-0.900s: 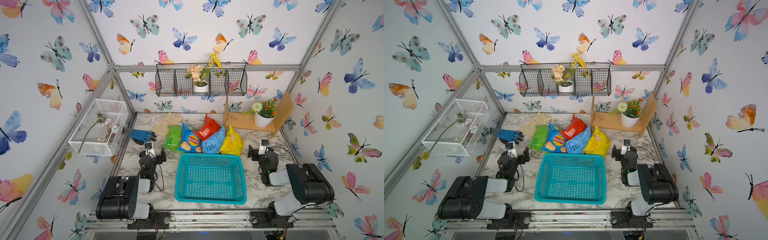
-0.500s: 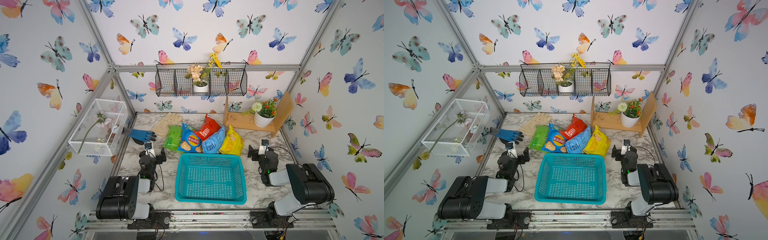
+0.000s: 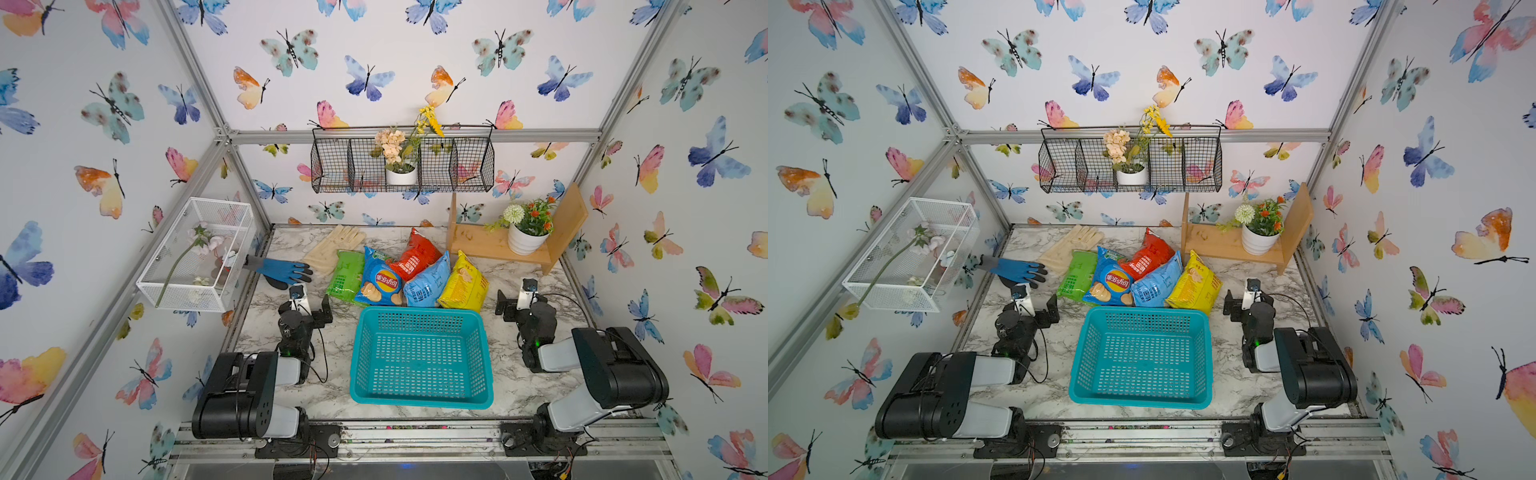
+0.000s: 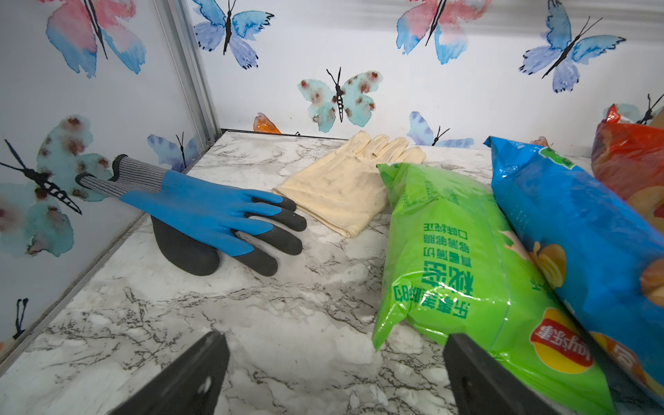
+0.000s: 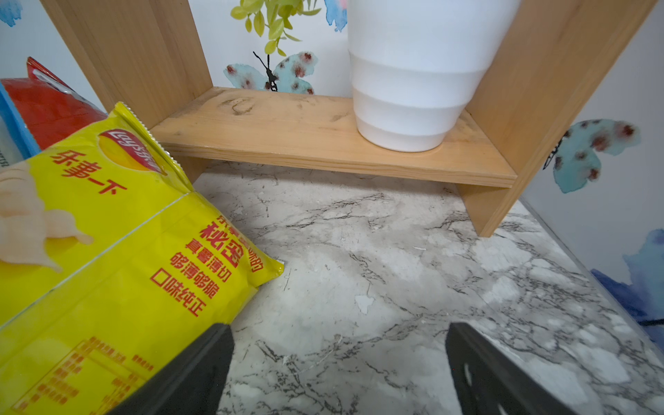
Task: Put the potato chips into the basket
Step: Pick up the potato chip from the center of the board.
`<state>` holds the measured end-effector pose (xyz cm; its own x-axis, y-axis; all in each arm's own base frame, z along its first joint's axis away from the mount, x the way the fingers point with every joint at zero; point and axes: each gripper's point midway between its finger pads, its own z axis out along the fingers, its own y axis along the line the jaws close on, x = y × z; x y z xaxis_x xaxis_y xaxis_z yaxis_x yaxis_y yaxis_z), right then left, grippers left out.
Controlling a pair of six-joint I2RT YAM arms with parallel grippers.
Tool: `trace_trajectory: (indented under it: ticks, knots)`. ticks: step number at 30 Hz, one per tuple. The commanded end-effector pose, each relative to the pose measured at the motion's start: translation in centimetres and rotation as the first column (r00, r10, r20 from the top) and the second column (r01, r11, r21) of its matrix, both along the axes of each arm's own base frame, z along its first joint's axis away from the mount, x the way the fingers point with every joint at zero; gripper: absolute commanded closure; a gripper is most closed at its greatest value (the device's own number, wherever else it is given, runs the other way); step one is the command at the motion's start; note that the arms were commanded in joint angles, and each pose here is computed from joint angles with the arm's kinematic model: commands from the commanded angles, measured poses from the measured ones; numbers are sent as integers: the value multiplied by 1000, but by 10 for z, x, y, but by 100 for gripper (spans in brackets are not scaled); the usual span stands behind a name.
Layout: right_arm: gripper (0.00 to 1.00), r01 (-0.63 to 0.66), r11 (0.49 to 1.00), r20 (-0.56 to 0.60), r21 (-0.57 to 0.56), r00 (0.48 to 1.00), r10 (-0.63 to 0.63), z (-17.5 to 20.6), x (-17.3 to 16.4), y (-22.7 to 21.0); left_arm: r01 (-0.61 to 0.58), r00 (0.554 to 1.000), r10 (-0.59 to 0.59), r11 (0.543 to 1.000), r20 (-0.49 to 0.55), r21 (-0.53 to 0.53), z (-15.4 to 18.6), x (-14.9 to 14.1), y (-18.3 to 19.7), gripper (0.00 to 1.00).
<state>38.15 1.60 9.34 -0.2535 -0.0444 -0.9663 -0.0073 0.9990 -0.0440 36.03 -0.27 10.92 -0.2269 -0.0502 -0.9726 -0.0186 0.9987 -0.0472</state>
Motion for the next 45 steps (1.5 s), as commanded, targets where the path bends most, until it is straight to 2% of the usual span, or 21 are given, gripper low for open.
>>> trace_trajectory:
  ticks: [1, 4, 5, 6, 7, 10, 14, 15, 17, 18, 19, 22, 26, 30, 34, 39, 45]
  knots:
    - [2, 17, 1000, 21, 12, 1000, -17, 6, 2, -4, 17, 1000, -17, 1000, 18, 6, 8, 4, -2, 1]
    - [2, 15, 1000, 47, 12, 999, -15, 12, 0, -4, -34, 996, 31, 999, 88, 27, 30, 1, 3, 1]
    - [2, 21, 1000, 90, 8, 996, -21, 25, 0, -5, -78, 996, 77, 997, 54, 23, 36, 2, 7, 1]
    - [2, 16, 1000, 64, 3, 998, -16, 28, 0, -4, -102, 995, 102, 995, 0, 4, 40, 2, 9, 1]
    - [2, 17, 1000, 2, 7, 1000, -17, 31, 3, -4, -157, 988, 157, 987, 8, -36, 53, 1, 18, 1]
    - [2, 126, 988, -54, 84, 991, -122, 59, 9, -17, -189, 982, 189, 975, -8, -117, 81, -4, 19, 1]
    - [2, 321, 909, -227, 267, 937, -265, 77, 4, -30, -310, 949, 283, 913, -136, -264, 104, -10, 27, 1]
    - [2, 363, 878, -282, 312, 918, -280, 76, 0, -29, -310, 947, 267, 902, -179, -299, 109, -10, 22, 1]
    - [3, 353, 879, -402, 322, 891, -210, 73, -8, -16, -255, 952, 172, 903, -253, -345, 118, -12, 5, 1]
    - [10, 315, 887, -440, 339, 886, -147, 74, -12, -5, -210, 952, 105, 906, -286, -368, 121, -15, -7, 2]
    - [18, 261, 892, -454, 370, 888, -72, 76, -15, 8, -166, 951, 39, 902, -308, -399, 126, -19, -19, 9]
    - [23, 133, 885, -424, 446, 902, 78, 92, -26, 32, -106, 931, -83, 870, -356, -482, 132, -41, -41, 18]
    - [24, 38, 872, -399, 488, 898, 183, 110, -37, 49, -24, 925, -193, 828, -326, -560, 141, -79, -59, 17]
    - [31, -25, 868, -428, 496, 863, 269, 117, -42, 63, 36, 907, -284, 785, -309, -618, 135, -117, -73, 17]
    - [36, -75, 878, -440, 472, 844, 308, 125, -46, 78, 71, 892, -331, 775, -308, -628, 126, -141, -79, 19]
    - [38, -136, 882, -431, 450, 833, 348, 134, -57, 97, 139, 873, -388, 779, -296, -611, 138, -147, -87, 23]
    - [38, -201, 882, -427, 427, 815, 392, 131, -72, 117, 184, 846, -418, 812, -332, -554, 154, -123, -95, 24]
